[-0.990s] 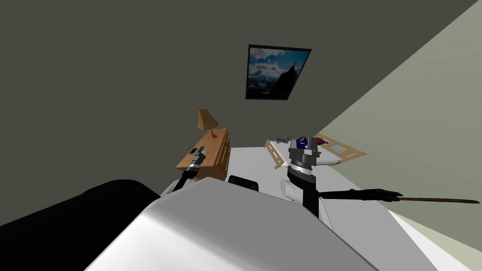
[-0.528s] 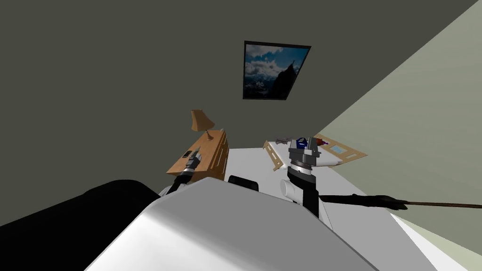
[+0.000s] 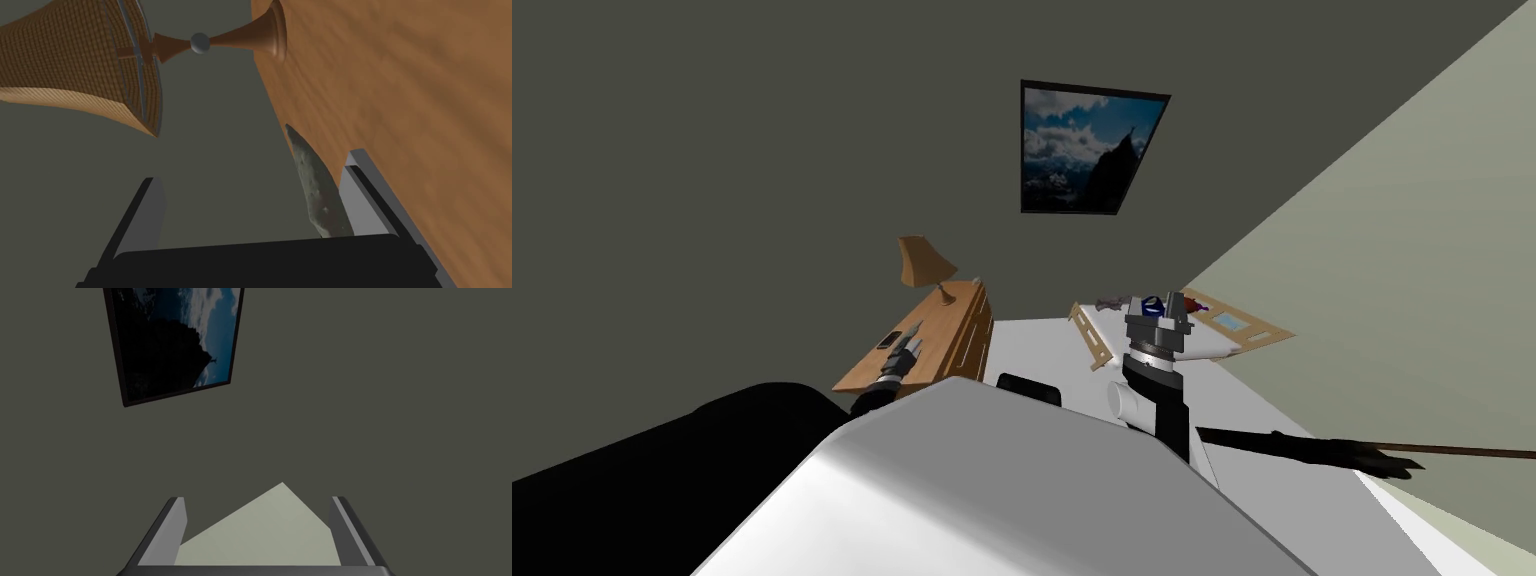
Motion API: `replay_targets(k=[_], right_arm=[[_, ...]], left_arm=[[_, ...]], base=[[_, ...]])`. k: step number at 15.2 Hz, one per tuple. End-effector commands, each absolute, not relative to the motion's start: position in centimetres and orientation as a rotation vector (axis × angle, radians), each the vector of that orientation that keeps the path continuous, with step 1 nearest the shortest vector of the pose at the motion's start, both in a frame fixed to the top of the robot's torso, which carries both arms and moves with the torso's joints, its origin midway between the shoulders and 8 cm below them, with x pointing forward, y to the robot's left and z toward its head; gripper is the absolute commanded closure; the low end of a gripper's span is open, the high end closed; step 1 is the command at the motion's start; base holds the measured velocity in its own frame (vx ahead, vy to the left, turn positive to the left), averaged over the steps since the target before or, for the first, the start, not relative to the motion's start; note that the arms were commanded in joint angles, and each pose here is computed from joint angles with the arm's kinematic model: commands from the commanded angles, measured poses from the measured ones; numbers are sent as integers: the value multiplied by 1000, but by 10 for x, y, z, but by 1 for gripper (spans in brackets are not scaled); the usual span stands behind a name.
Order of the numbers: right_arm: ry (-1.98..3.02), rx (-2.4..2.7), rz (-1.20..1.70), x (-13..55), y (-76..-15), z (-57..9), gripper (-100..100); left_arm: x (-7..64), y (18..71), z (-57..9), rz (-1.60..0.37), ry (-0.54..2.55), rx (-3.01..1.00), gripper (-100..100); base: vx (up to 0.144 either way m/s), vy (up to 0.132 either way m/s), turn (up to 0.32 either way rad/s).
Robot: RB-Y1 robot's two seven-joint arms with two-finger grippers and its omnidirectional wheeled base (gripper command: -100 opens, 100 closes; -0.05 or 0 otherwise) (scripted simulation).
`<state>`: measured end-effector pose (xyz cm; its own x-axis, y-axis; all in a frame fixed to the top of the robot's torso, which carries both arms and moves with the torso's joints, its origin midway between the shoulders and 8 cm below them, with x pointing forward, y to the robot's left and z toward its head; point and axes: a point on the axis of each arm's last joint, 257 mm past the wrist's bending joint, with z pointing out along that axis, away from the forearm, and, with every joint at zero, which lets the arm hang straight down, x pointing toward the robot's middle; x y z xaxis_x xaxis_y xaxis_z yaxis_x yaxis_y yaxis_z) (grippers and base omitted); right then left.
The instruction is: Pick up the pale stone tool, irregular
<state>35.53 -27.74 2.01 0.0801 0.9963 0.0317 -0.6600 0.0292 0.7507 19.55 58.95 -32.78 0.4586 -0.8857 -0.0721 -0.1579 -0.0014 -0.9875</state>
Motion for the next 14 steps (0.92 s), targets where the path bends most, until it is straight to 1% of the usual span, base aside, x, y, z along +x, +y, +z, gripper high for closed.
replay_targets(k=[1, 2, 3, 5, 6, 7, 8, 9, 10, 11, 12, 13, 14], right_arm=[[607, 706, 1406, 355, -277, 20, 0], [607, 706, 1406, 355, -277, 20, 0], [607, 706, 1406, 355, -277, 20, 0], [607, 706, 1406, 355, -277, 20, 0], [607, 706, 1406, 355, -277, 20, 0], [607, 706, 1406, 355, -277, 20, 0], [607, 706, 1406, 355, -277, 20, 0], [607, 706, 1406, 355, -277, 20, 0], [607, 706, 1406, 355, -277, 20, 0], [607, 706, 1406, 355, -277, 20, 0], [607, 706, 1406, 355, -277, 20, 0], [607, 706, 1406, 355, -277, 20, 0], [607, 706, 1406, 355, -277, 20, 0]], left_arm=[[168, 616, -334, -698, 920, -1544, -100], [168, 616, -334, -697, 920, -1545, -100], [161, 619, -341, -681, 921, -1560, -100], [157, 621, -345, -669, 922, -1571, -100], [135, 640, -345, -639, 875, -1612, -100], [127, 642, -352, -620, 875, -1628, -100], [103, 661, -353, -585, 823, -1669, -100], [88, 665, -364, -550, 821, -1697, -100], [59, 682, -366, -505, 764, -1742, -100], [52, 683, -370, -490, 762, -1753, -100], [29, 698, -367, -462, 703, -1781, -100], [27, 698, -368, -457, 702, -1785, -100], [15, 700, -375, -430, 698, -1804, -100]], base=[[203, -76, -18], [203, -76, -24], [121, -44, -9], [30, -5, 1], [67, -13, -41], [137, -19, -30], [224, -41, -39], [258, -39, -28], [302, -28, -33], [304, -35, -22], [329, -38, -33], [293, -28, -25], [172, -19, -6]])
